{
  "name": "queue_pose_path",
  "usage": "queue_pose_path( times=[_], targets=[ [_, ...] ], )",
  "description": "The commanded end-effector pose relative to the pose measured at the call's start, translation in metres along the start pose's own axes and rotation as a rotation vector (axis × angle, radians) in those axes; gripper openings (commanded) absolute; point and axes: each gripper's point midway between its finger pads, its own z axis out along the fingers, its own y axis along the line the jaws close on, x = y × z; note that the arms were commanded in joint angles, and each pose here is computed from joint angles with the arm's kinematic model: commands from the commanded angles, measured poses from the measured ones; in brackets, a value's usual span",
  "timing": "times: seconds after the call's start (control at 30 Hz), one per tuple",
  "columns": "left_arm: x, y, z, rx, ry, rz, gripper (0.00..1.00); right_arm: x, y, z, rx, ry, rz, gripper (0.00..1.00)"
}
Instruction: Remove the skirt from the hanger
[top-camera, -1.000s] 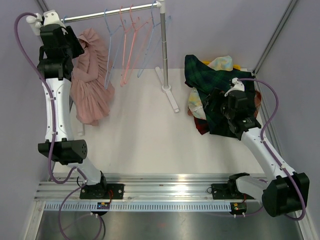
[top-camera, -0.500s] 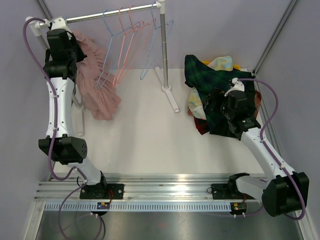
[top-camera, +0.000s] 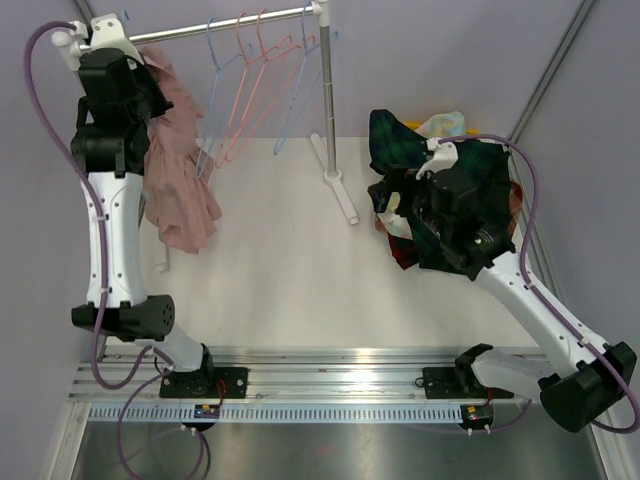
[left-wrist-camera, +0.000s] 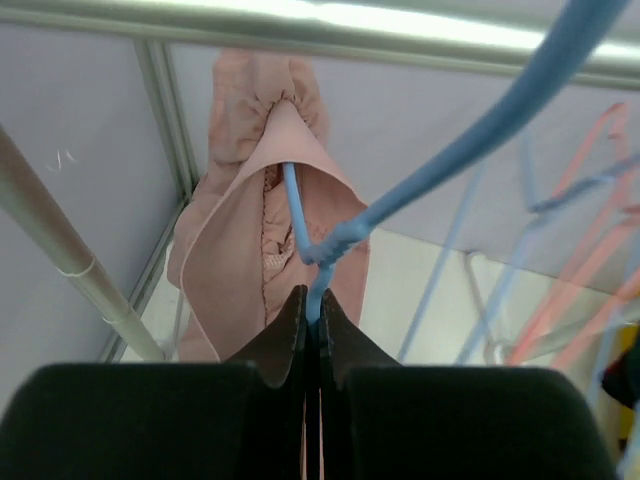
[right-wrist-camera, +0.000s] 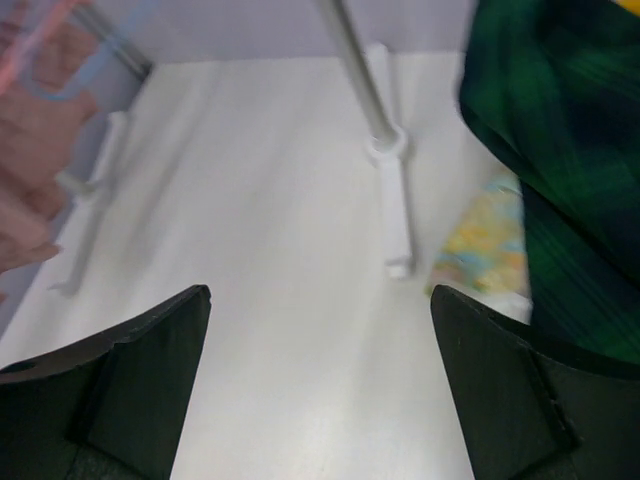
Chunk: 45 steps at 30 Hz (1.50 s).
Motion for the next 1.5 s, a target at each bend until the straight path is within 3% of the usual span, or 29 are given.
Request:
queue_pose_path(
  times=[0.0,0.2,0.3,0.47,0.5,0.53,0.67,0.7,0.73,0.8,0.83,0.9,1.0,1.23,1.3,1.33,1.43,1.47],
  targets=[
    [-0.098,-0.003,-0.098,0.035,-0.312,-0.041,0.00,-0.057,0.048,-0.027,-0.064,-0.132,-0.090,0.99],
    [-0.095,-0.005,-0.147,0.098,-0.311,-0.091,0.00,-0.058,0.121,-0.069,-0.265,-0.140,-0.112,1.00],
    [-0.078,-0.012,-0.149,0.148,-0.273,-0.114,0.00,-0.046,0.169,-0.089,-0.373,-0.119,-0.162,0.99],
    [-0.061,-0.010,-0.156,0.153,-0.228,-0.112,0.00,-0.008,0.256,-0.110,-0.385,-0.111,-0.357,0.99],
    [-0.058,-0.011,-0.157,0.160,-0.214,-0.115,0.00,-0.020,0.274,-0.118,-0.398,-0.135,-0.343,0.99],
    [-0.057,-0.015,-0.158,0.179,-0.208,-0.124,0.00,0.001,0.290,-0.109,-0.393,-0.102,-0.388,1.00],
    [-0.047,-0.025,-0.161,0.222,-0.174,-0.139,0.00,0.021,0.356,-0.125,-0.482,-0.100,-0.395,0.99],
    [-0.044,-0.026,-0.160,0.223,-0.165,-0.139,0.00,0.008,0.371,-0.133,-0.508,-0.125,-0.359,1.00],
    [-0.042,-0.025,-0.160,0.221,-0.162,-0.141,0.00,0.028,0.389,-0.131,-0.523,-0.106,-0.394,0.99],
    [-0.035,-0.024,-0.161,0.219,-0.155,-0.141,0.00,0.011,0.409,-0.139,-0.547,-0.136,-0.353,0.99],
    [-0.033,-0.024,-0.161,0.220,-0.155,-0.140,0.00,0.029,0.420,-0.132,-0.542,-0.118,-0.379,1.00],
    [-0.030,-0.023,-0.161,0.224,-0.157,-0.140,0.00,0.008,0.434,-0.138,-0.557,-0.147,-0.323,1.00],
    [-0.028,-0.024,-0.159,0.227,-0.150,-0.140,0.00,0.013,0.450,-0.135,-0.570,-0.144,-0.309,1.00],
    [-0.043,-0.031,-0.164,0.254,-0.172,-0.161,0.00,0.054,0.456,-0.114,-0.541,-0.128,-0.349,0.99],
    [-0.051,-0.033,-0.169,0.267,-0.184,-0.181,0.00,0.074,0.452,-0.105,-0.518,-0.112,-0.378,0.94],
    [-0.053,-0.036,-0.169,0.277,-0.185,-0.186,0.00,0.077,0.453,-0.104,-0.520,-0.118,-0.367,0.79],
    [-0.059,-0.037,-0.172,0.285,-0.202,-0.205,0.00,0.090,0.451,-0.098,-0.510,-0.115,-0.367,0.50],
    [-0.060,-0.037,-0.172,0.286,-0.204,-0.207,0.00,0.098,0.448,-0.094,-0.503,-0.107,-0.382,0.26]
  ],
)
